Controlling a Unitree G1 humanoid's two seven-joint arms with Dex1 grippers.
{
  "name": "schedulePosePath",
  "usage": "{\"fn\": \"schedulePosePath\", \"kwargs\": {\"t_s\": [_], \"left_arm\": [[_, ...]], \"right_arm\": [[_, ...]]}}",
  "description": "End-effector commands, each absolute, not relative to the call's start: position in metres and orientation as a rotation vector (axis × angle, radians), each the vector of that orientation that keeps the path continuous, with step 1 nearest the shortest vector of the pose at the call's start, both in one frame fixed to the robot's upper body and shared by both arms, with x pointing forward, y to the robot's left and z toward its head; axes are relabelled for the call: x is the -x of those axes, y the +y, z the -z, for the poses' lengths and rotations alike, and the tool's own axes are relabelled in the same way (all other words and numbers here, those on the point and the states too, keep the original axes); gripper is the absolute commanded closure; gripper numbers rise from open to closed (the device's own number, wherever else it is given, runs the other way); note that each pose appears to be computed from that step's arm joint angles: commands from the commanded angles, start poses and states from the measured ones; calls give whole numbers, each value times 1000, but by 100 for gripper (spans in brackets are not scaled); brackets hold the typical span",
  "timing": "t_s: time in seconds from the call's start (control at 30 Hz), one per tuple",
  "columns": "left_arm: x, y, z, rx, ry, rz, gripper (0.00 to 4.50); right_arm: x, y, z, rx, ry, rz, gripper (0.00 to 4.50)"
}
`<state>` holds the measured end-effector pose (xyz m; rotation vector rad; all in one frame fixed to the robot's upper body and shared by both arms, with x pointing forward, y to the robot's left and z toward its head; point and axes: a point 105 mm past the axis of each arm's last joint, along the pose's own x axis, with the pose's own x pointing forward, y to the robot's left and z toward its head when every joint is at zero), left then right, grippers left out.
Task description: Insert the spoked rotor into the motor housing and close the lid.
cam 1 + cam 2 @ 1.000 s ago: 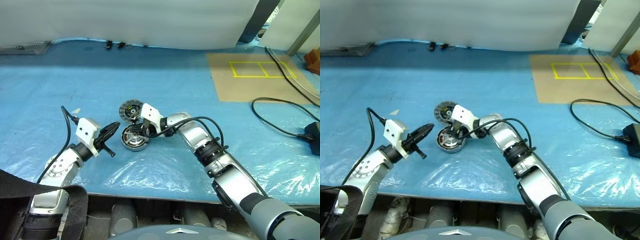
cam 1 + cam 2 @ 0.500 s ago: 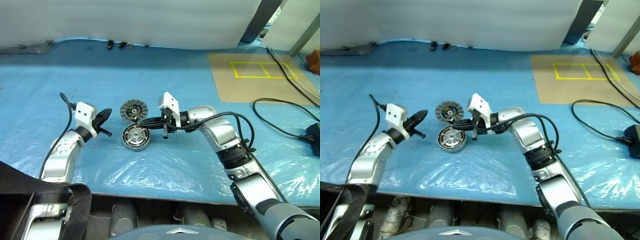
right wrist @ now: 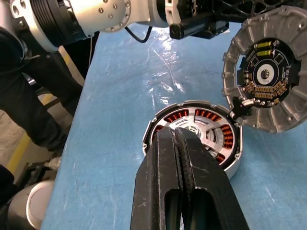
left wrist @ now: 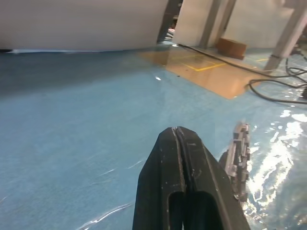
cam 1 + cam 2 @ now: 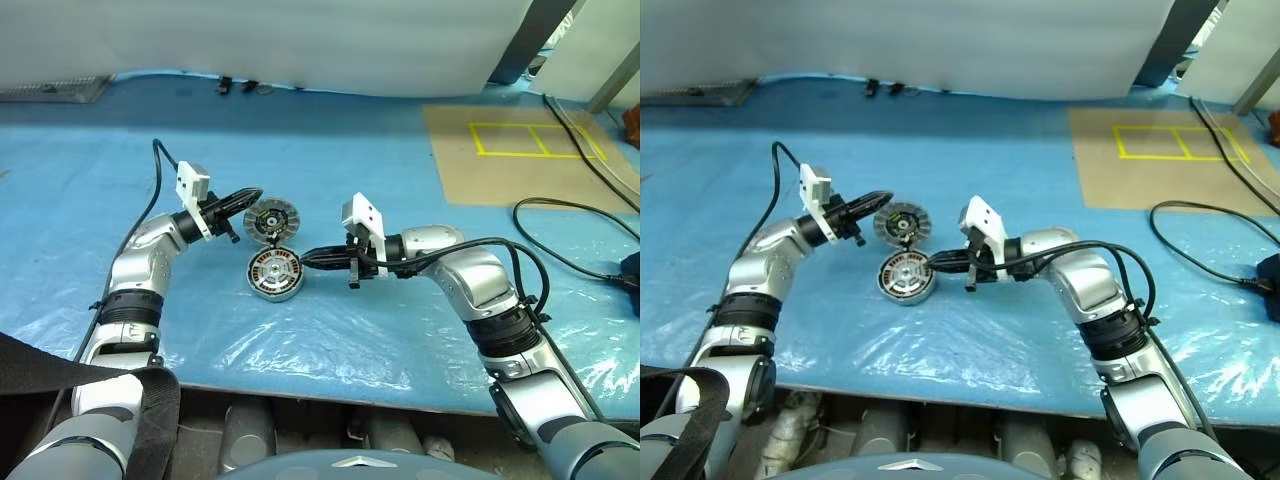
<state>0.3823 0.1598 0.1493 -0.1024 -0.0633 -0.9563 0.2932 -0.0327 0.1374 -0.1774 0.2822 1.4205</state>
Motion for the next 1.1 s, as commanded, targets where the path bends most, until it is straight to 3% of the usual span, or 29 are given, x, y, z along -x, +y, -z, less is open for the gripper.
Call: {"fn": "schedulePosePath", "kwargs": {"t_s": [0.03,0.17,1.1], "left_arm": [[-381,154,-156,74,-28,1043,450],[-381,144,-153,38,36,1116,450],[-374,121,-162,-25,60,1232,450]], "right_arm": [[-290,-33,-150,177,231,-1427,445],[-288,-36,-151,161,245,-1429,445],[-282,-35,-145,157,271,-1455,445]]}}
